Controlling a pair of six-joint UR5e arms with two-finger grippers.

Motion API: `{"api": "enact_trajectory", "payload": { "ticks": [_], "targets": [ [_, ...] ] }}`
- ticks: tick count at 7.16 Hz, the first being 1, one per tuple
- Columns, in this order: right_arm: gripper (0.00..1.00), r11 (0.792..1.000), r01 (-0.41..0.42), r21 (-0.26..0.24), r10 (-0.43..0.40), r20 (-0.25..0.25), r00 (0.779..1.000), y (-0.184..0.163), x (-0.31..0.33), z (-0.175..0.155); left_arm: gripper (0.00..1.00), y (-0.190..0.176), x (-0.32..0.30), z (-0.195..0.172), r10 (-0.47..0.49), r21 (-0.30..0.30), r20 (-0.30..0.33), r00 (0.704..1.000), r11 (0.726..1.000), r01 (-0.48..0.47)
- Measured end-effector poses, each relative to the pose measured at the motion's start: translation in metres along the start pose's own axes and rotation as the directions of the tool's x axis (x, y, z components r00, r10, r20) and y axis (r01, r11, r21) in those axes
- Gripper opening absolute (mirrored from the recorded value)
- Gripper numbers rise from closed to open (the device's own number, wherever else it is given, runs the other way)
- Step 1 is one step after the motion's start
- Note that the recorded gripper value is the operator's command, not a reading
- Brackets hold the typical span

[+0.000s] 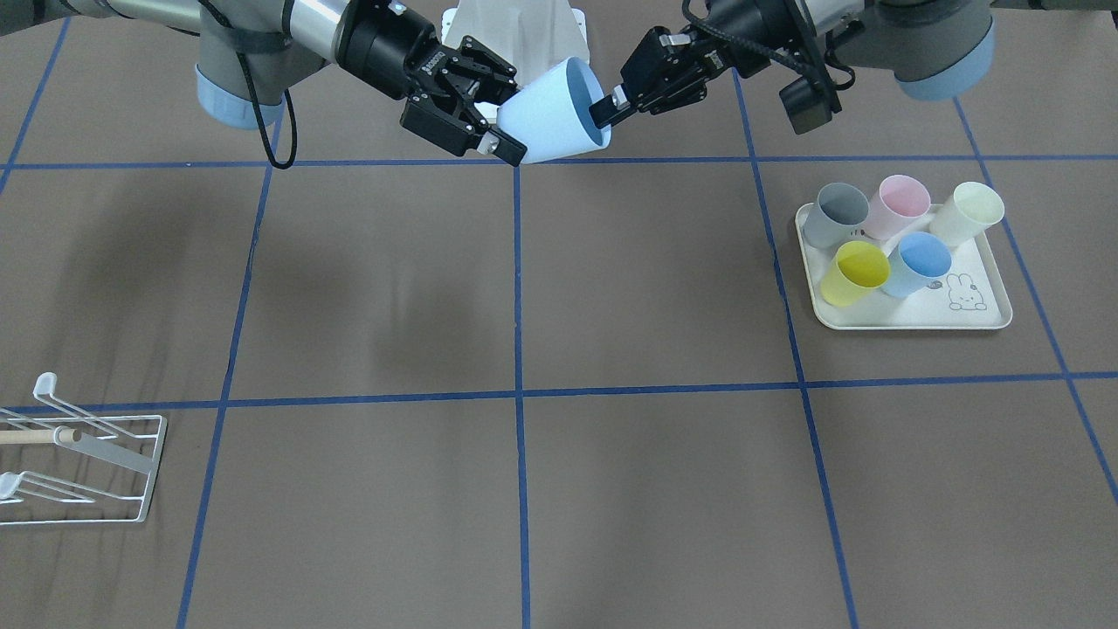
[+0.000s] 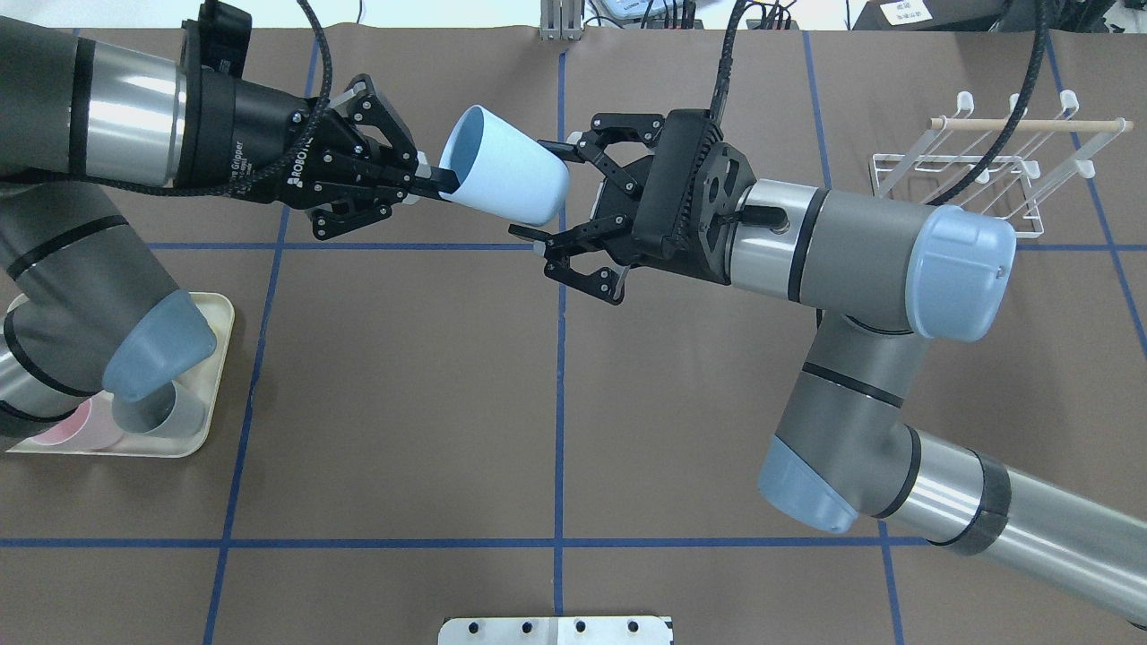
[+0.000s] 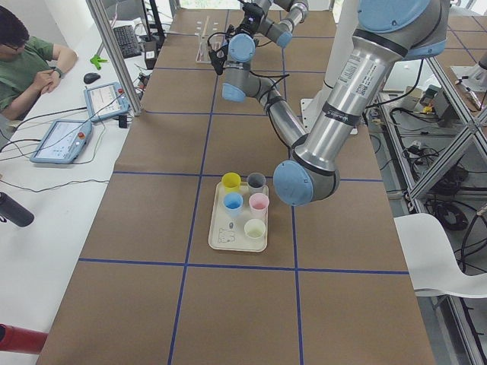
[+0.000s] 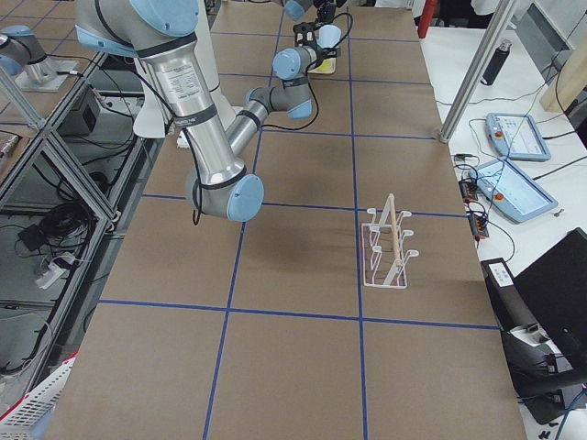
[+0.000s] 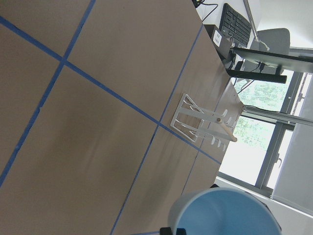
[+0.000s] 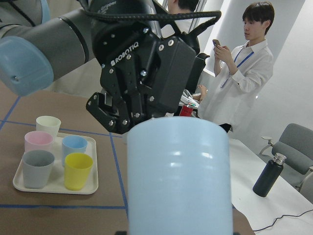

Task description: Transfer IKEA cup to right arm and place on rack

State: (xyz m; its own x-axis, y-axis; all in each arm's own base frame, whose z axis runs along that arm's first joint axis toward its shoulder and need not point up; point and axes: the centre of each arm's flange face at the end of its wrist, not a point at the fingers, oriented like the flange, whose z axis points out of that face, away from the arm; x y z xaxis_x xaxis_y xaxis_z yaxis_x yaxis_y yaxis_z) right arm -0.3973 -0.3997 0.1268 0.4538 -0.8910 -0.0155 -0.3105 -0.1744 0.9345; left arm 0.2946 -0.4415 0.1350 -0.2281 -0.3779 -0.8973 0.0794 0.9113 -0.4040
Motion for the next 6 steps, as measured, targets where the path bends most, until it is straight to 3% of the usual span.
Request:
{"api": "enact_trajectory", "payload": {
  "ticks": [1, 2, 3, 4, 6],
  "targets": [
    [0.62, 1.000, 0.000, -0.002, 0.000, -0.002, 1.000, 0.0005, 0.0002, 0.0003, 0.00, -0.0002, 0.0000, 0.0006, 0.000, 0.000, 0.001, 1.000, 1.000, 0.000],
    [0.61, 1.000, -0.001, -0.004, 0.001, -0.003, 1.000, 0.0011, 0.0003, 0.0007, 0.16, -0.0003, 0.0001, 0.0011, 0.001, 0.000, 0.001, 1.000, 1.000, -0.001],
    [0.60, 1.000, -0.002, -0.006, 0.001, -0.004, 1.000, 0.0016, 0.0006, 0.0010, 0.44, 0.0001, 0.0004, 0.0014, 0.001, -0.002, 0.001, 1.000, 1.000, -0.001],
    [0.59, 1.000, -0.002, -0.006, 0.002, -0.005, 1.000, 0.0017, 0.0009, 0.0013, 0.99, 0.0009, 0.0012, 0.0016, 0.012, -0.004, -0.001, 1.000, 1.000, -0.012],
    [0.59, 1.000, -0.001, -0.010, 0.001, -0.009, 1.000, 0.0031, 0.0028, 0.0009, 1.00, 0.0011, 0.0009, 0.0008, 0.052, -0.005, -0.001, 0.999, 0.999, -0.052]
  ]
}}
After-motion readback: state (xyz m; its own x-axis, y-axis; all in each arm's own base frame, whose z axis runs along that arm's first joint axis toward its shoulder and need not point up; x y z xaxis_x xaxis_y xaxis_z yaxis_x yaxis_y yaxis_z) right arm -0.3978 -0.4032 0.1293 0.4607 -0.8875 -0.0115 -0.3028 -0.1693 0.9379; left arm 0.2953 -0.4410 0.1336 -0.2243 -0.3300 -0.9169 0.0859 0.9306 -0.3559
